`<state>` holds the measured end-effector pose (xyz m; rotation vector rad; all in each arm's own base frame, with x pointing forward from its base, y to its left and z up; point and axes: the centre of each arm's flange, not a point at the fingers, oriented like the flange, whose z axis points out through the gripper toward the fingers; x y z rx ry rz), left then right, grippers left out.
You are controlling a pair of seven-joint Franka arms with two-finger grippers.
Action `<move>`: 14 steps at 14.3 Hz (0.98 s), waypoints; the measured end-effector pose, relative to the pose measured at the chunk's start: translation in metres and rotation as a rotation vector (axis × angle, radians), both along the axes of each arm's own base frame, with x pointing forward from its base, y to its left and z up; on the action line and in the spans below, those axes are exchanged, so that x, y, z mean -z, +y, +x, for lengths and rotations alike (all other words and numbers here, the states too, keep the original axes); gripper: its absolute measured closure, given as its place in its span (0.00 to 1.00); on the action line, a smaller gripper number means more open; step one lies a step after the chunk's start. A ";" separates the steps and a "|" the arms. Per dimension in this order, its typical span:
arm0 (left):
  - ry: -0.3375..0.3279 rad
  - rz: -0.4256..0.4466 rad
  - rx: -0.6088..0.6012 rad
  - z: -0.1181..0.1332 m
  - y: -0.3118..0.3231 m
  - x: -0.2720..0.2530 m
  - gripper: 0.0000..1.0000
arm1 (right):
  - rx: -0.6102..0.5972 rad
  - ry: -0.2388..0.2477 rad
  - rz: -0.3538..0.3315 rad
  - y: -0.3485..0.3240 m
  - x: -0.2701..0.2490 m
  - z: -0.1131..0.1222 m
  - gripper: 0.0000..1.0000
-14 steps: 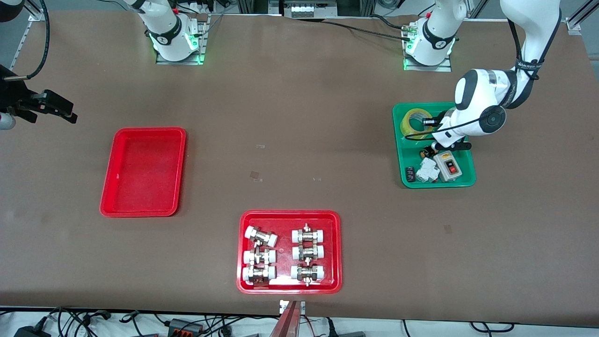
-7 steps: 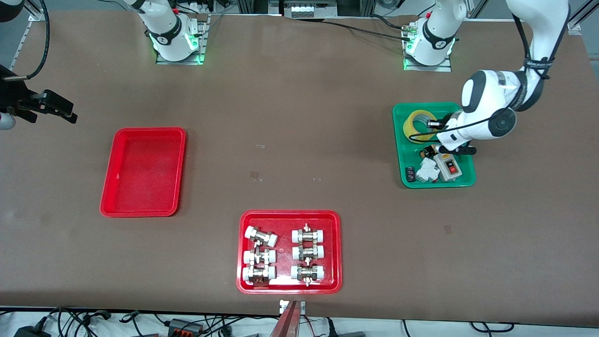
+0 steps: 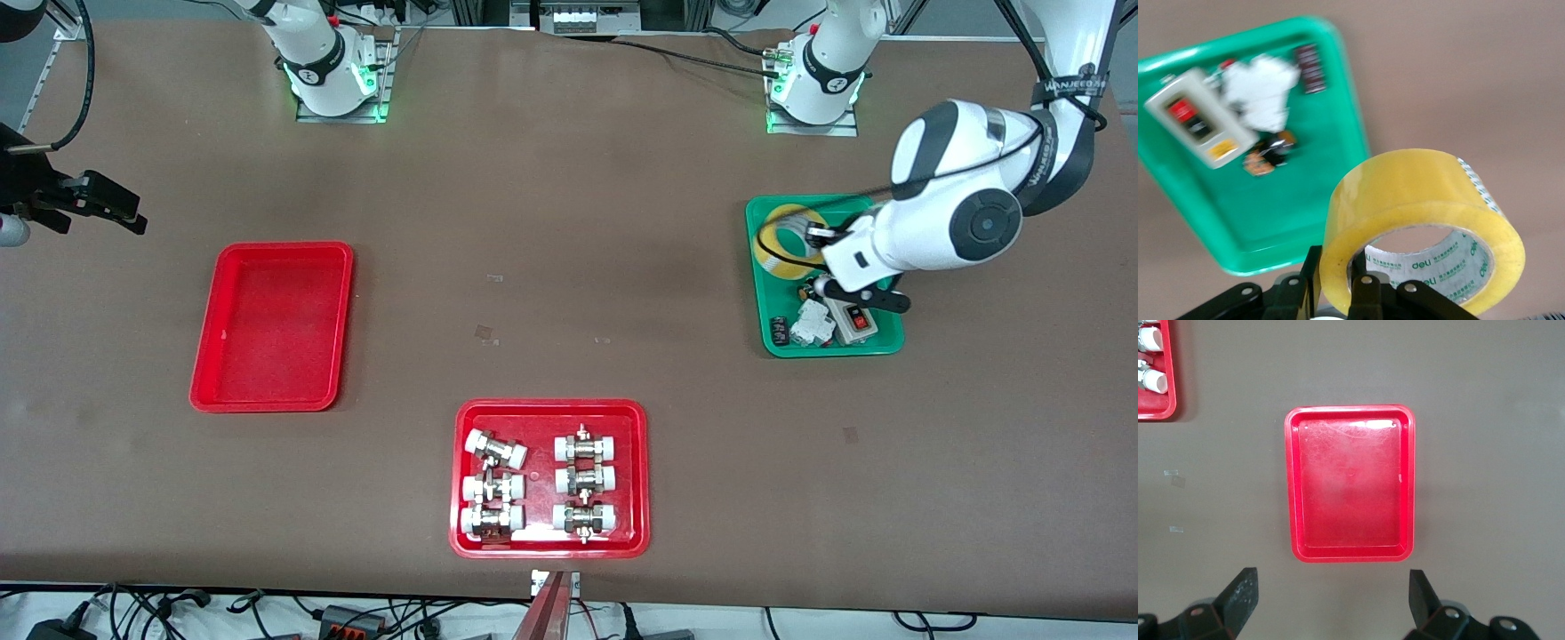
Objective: Left arm passes tape to right arm into tray
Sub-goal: 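Carry the tape with the left gripper while the right gripper approaches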
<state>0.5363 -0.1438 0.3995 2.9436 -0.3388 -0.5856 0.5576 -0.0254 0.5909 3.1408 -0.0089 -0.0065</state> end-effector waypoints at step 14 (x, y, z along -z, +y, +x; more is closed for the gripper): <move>0.068 -0.488 -0.151 -0.024 -0.271 -0.107 0.79 | -0.192 0.130 0.520 0.223 0.067 0.014 0.00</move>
